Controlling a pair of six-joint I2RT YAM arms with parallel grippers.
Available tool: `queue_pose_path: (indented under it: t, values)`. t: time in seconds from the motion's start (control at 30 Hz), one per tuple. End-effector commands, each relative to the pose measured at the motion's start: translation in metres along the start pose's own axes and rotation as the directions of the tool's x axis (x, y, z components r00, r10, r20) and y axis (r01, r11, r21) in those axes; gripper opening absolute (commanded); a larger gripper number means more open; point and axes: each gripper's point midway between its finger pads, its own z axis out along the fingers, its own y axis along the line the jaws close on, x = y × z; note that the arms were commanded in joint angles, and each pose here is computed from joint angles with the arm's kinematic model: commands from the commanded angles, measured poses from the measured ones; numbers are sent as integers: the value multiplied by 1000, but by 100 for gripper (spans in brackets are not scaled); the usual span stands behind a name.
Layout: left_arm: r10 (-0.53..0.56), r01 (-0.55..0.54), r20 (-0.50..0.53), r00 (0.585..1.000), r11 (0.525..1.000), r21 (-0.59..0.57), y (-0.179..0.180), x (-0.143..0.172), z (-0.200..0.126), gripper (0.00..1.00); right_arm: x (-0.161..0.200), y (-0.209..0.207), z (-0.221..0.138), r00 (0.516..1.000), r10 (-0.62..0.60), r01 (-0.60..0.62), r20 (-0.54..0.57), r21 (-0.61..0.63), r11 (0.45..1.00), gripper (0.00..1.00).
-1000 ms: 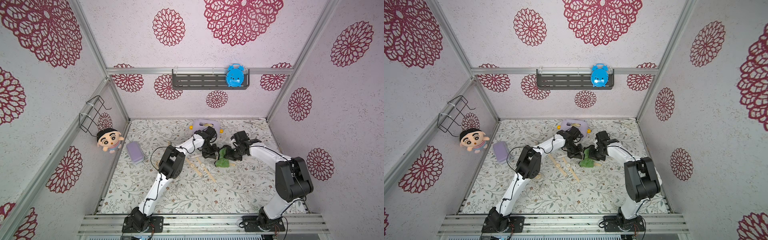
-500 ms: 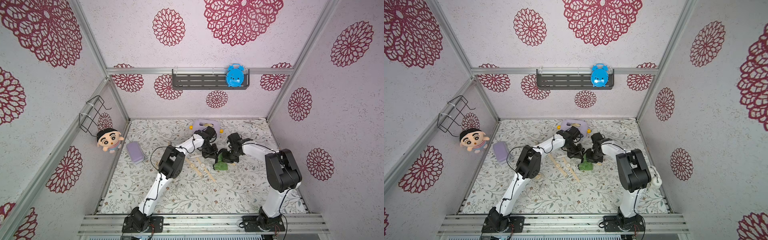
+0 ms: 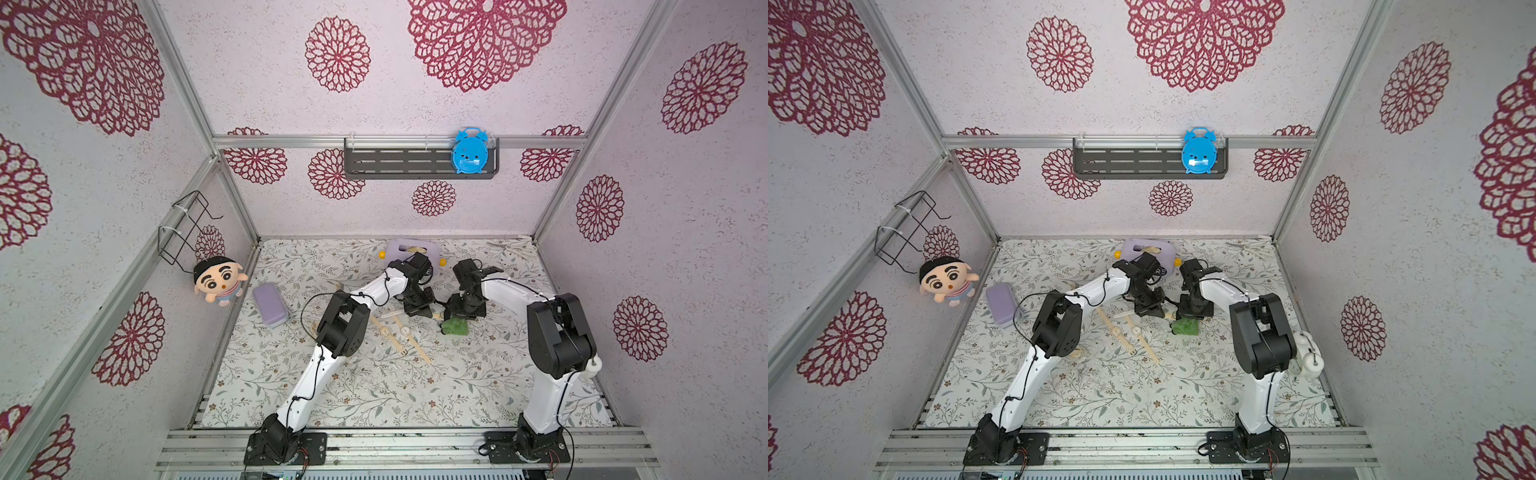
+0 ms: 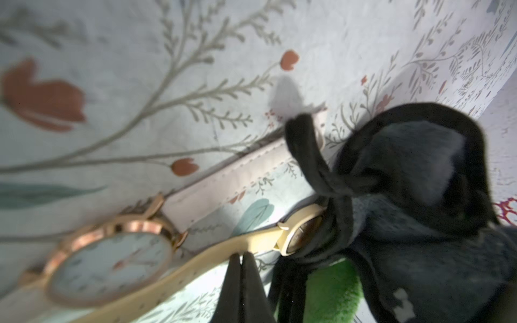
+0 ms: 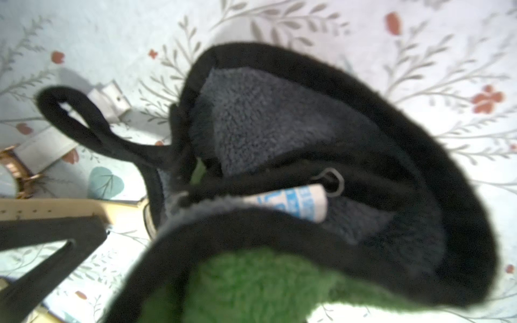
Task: Wipe the watch dial
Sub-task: Wipe the dirt from the watch dial.
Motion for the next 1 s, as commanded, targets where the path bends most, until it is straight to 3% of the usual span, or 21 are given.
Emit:
queue_pose_path:
  t: [0.0,0.13,0.3,0.47,0.6,0.77,0.97]
  values:
    - [-69,75,46,997,988,-134,54,-22,21,0,-19,-11,-43,993,51,-37,111,-123,992,0]
    - [-76,81,45,996,988,-133,55,-22,23,0,-22,-4,-64,983,90,-40,157,-297,954,0]
    - [-82,86,40,996,988,-128,55,-20,25,0,-15,25,-57,992,54,0,113,-432,902,0]
    - [-79,84,43,996,989,-126,54,-21,24,0,-11,51,-38,997,0,36,82,-447,894,0]
    - [-78,83,44,996,988,-127,54,-21,24,0,-9,56,-14,999,-11,29,48,-397,918,0]
    - [-82,87,44,996,988,-129,55,-21,24,0,-5,41,16,998,-62,58,-15,-189,980,0]
    - [-87,92,43,995,988,-128,56,-21,26,0,-2,23,30,993,-96,97,-66,4,995,0]
